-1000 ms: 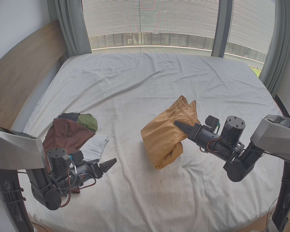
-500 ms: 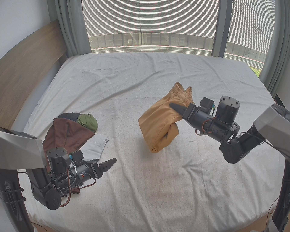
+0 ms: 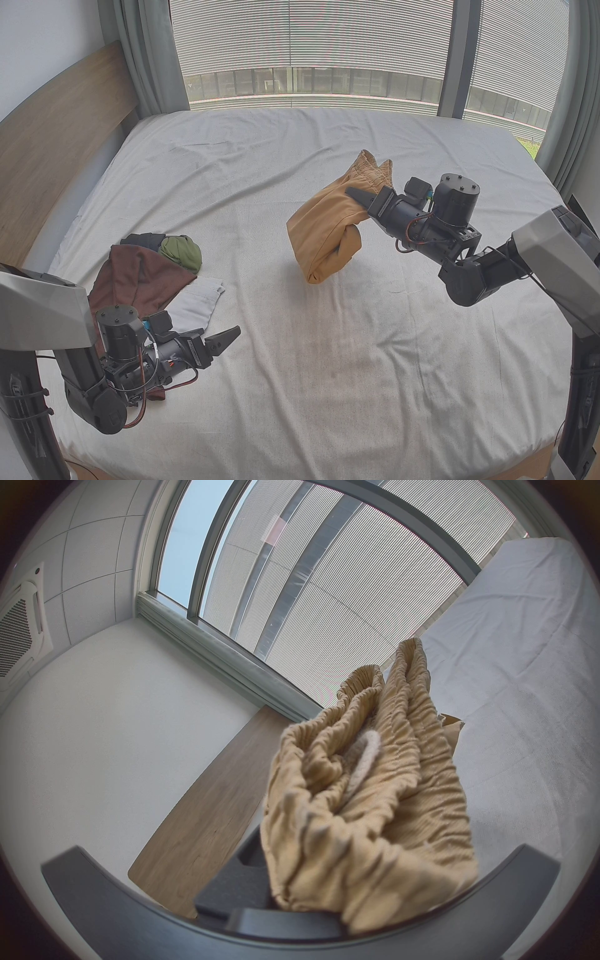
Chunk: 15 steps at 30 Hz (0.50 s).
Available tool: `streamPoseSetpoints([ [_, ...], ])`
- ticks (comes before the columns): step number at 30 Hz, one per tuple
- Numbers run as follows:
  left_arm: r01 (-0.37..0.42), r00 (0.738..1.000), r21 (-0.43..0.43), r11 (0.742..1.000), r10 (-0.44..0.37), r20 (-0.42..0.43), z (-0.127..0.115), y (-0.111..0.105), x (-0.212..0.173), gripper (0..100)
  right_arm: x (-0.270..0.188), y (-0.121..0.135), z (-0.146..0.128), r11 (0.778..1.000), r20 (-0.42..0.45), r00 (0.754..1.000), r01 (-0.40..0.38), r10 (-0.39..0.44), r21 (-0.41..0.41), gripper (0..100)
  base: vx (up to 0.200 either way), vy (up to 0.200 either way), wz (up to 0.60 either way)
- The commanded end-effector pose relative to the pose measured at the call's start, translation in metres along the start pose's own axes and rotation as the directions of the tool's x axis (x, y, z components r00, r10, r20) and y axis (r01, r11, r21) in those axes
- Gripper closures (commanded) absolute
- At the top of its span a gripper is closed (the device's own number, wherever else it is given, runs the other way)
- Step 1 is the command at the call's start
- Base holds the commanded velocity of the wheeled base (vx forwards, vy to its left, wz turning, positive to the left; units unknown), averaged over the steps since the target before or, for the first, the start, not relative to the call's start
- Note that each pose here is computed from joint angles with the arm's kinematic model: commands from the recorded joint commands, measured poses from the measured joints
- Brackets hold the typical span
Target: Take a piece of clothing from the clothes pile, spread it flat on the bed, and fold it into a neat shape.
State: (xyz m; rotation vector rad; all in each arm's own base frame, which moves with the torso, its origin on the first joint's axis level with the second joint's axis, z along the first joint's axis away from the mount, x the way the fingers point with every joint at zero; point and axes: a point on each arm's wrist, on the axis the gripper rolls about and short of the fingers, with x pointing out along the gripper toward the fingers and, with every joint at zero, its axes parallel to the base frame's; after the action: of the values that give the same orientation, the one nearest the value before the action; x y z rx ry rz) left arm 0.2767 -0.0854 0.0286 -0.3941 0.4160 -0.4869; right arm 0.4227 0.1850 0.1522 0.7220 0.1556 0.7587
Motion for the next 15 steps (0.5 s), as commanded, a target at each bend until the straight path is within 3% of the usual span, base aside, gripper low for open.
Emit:
streamPoseSetpoints([
  [1, -0.002, 1.000, -0.002, 1.000, 0.002, 0.000, 0.000, 0.000, 0.000, 0, 0.015, -0.018, -0.009, 1.000, -0.002, 1.000, 0.030, -0.030, 0.008, 100, 0.000, 0.000, 0.00],
  [15, -0.004, 1.000, -0.004, 1.000, 0.004, -0.009, -0.002, 0.001, 0.000, 0, 0.033, -0.044, -0.021, 0.998, -0.016, 0.998, 0.060, -0.060, 0.017, 100, 0.000, 0.000, 0.00],
])
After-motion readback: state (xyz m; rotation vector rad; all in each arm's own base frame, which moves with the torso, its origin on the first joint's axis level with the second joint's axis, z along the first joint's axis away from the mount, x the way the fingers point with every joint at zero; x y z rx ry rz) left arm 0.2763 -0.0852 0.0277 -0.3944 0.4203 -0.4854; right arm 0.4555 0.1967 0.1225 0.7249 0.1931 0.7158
